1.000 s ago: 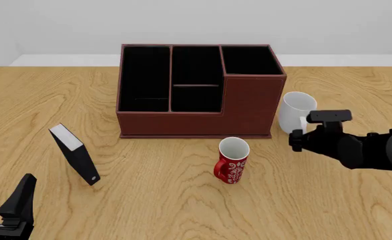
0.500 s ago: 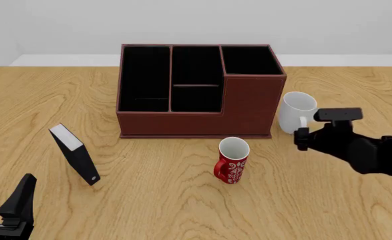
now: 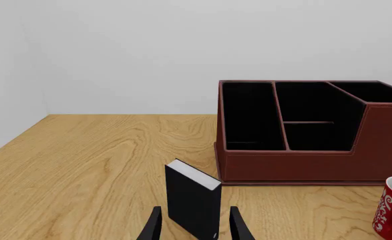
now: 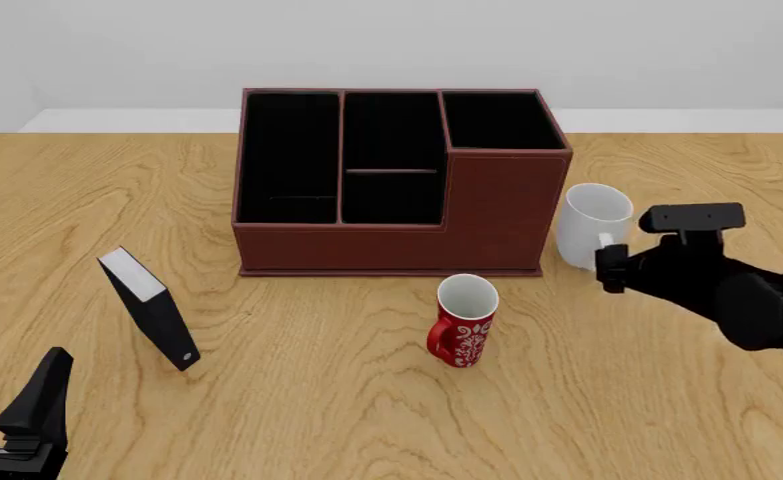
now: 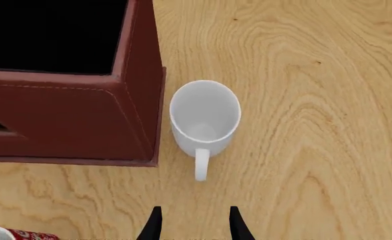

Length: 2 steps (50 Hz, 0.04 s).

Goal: Pick up the white mug and place it to the right of the caddy.

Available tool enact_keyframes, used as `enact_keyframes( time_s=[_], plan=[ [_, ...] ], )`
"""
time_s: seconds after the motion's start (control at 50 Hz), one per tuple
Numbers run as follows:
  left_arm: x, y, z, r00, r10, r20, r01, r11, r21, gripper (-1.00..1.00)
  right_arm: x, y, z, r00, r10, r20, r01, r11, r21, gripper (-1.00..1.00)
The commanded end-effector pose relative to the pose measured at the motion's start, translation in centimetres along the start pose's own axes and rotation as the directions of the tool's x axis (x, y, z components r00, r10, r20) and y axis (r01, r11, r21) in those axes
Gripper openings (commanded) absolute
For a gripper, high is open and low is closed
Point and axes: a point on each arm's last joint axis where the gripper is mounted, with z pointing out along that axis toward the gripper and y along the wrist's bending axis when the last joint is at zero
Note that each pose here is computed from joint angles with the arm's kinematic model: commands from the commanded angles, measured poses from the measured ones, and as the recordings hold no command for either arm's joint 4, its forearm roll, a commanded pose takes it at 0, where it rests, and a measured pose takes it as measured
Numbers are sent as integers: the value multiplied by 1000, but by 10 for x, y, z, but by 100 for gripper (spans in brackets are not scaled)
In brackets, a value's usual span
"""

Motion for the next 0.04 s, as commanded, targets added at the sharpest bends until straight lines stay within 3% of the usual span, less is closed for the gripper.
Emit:
enact_keyframes(
  time_s=[0.02, 0.04],
  plan=[
    [0, 0, 0, 1000, 0, 0, 0, 1000, 0, 100, -6, 1, -12, 1000, -7, 20, 7, 1000, -2, 100],
    [0, 0, 0, 1000, 0, 0, 0, 1000, 0, 100, -7, 1, -13, 1000, -8, 22, 8, 1000, -2, 100]
  ],
)
